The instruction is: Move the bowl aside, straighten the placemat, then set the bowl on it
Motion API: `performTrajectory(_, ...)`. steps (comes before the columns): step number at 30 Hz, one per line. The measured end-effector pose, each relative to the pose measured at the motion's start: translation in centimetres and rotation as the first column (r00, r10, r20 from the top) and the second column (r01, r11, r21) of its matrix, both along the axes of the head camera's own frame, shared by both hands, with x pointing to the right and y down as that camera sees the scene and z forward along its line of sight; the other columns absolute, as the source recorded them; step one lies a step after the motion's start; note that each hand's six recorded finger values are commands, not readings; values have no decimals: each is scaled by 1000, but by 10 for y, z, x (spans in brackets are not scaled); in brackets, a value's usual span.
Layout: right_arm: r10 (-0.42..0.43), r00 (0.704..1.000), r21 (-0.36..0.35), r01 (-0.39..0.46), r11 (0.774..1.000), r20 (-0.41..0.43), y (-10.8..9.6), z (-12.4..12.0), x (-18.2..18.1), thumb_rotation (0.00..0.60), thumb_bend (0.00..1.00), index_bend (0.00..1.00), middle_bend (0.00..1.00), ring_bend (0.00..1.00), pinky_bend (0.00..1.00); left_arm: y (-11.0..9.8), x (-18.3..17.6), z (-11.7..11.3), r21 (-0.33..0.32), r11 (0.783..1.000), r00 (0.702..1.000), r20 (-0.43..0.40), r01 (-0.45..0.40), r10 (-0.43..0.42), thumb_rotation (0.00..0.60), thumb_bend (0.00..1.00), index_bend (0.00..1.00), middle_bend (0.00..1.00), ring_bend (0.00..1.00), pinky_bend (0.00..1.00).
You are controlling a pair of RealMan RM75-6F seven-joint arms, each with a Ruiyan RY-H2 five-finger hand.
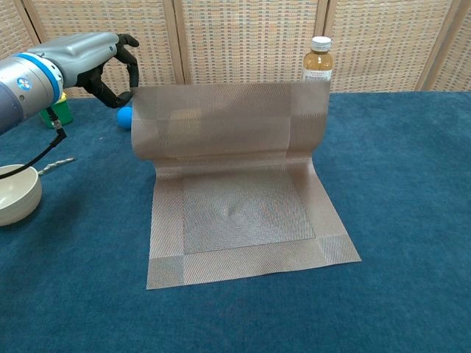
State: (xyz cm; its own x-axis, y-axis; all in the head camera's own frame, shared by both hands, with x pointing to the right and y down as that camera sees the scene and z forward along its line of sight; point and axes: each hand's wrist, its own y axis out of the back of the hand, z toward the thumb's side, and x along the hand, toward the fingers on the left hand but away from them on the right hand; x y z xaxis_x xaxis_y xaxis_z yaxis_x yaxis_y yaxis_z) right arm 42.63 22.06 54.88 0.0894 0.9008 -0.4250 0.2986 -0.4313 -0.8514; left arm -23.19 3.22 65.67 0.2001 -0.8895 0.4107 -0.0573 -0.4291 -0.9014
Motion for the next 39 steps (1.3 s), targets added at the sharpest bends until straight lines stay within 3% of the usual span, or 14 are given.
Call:
performTrajectory(9, -14, 1000, -9, 14, 1000, -4, 2, 2, -4, 600, 148, 0, 0, 0, 0, -46, -21, 15, 12, 998, 994, 87, 66, -67, 600, 486, 494, 0, 0, 0)
performTrajectory(11, -12, 1000, -11, 11, 1000, -8, 2, 3, -4, 600, 148, 0, 0, 0, 0, -54, -25, 19, 16, 997, 991, 107, 76, -77, 600, 416, 397, 0, 0, 0)
performTrajectory(14, -8, 1000, -20, 7, 1000, -16, 1, 7, -2, 600, 149, 0, 0, 0, 0, -64, -31, 25, 22, 996, 986, 137, 90, -92, 600, 192, 161, 0, 0, 0)
performTrajectory(19, -7, 1000, -38, 6, 999, -29, 0, 14, -2, 600, 148, 0, 0, 0, 0, -73, -40, 38, 0, 992, 981, 147, 128, -127, 600, 125, 55, 0, 0, 0)
performTrajectory(27, -7, 999, -48, 5, 999, -38, 1, 18, -1, 600, 149, 0, 0, 0, 0, -59, -46, 40, -21, 991, 989, 74, 133, -131, 600, 125, 62, 0, 0, 0)
performTrajectory(34, -32, 999, -31, 31, 999, -25, 6, 12, -8, 600, 150, 0, 0, 0, 0, -32, -56, 14, 39, 996, 996, 22, 82, -83, 600, 126, 75, 0, 0, 0)
performTrajectory(39, -56, 998, -22, 55, 998, -16, 10, 8, -15, 600, 139, 0, 0, 0, 0, 0, -77, -14, 72, 994, 997, 7, 78, -79, 600, 126, 44, 0, 0, 0)
